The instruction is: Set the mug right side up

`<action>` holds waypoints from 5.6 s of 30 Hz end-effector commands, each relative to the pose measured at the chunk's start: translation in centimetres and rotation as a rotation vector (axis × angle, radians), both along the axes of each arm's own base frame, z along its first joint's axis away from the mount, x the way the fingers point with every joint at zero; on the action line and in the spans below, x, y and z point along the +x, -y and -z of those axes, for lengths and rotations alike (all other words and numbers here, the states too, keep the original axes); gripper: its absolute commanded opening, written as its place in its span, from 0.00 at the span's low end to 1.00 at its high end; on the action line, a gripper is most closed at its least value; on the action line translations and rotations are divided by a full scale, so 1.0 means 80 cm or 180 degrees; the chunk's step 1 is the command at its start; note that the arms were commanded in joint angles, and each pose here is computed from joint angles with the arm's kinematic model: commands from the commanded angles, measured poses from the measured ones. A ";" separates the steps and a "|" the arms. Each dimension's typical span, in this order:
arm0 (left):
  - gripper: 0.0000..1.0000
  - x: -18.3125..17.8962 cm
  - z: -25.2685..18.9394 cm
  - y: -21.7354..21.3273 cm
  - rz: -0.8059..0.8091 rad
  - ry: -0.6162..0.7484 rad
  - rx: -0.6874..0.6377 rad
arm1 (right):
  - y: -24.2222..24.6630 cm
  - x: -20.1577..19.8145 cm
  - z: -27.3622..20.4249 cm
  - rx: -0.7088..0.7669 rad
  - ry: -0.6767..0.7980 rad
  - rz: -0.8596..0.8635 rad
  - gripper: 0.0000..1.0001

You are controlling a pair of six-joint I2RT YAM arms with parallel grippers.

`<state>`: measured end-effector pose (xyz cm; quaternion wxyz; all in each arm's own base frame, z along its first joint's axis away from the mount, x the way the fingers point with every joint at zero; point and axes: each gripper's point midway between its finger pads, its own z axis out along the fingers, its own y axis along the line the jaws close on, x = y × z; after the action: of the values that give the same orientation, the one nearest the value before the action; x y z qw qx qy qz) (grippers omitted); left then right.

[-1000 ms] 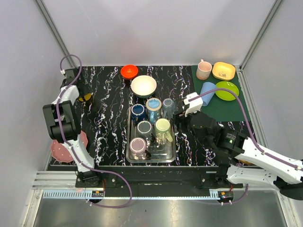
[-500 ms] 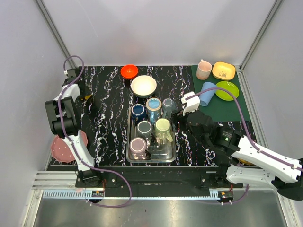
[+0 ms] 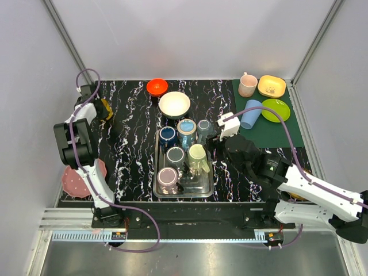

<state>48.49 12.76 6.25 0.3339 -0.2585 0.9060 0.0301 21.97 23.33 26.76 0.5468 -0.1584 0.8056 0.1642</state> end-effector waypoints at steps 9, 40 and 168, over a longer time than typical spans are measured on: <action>0.00 -0.086 -0.276 0.207 0.0695 0.1750 -0.1114 | -0.061 0.002 -0.046 0.0809 -0.0073 -0.0334 0.75; 0.00 -0.388 -0.497 0.477 0.3151 0.2844 -0.3902 | -0.098 -0.031 -0.203 0.3383 -0.0183 -0.1807 0.67; 0.99 -0.311 -0.244 0.356 0.1370 0.1196 -0.1044 | 0.107 0.086 -0.021 0.0967 -0.0484 0.1222 0.87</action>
<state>23.43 -14.15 22.08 0.4329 -0.0955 0.8804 -0.1684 28.33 14.01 25.09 0.4825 0.0763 0.8628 0.1300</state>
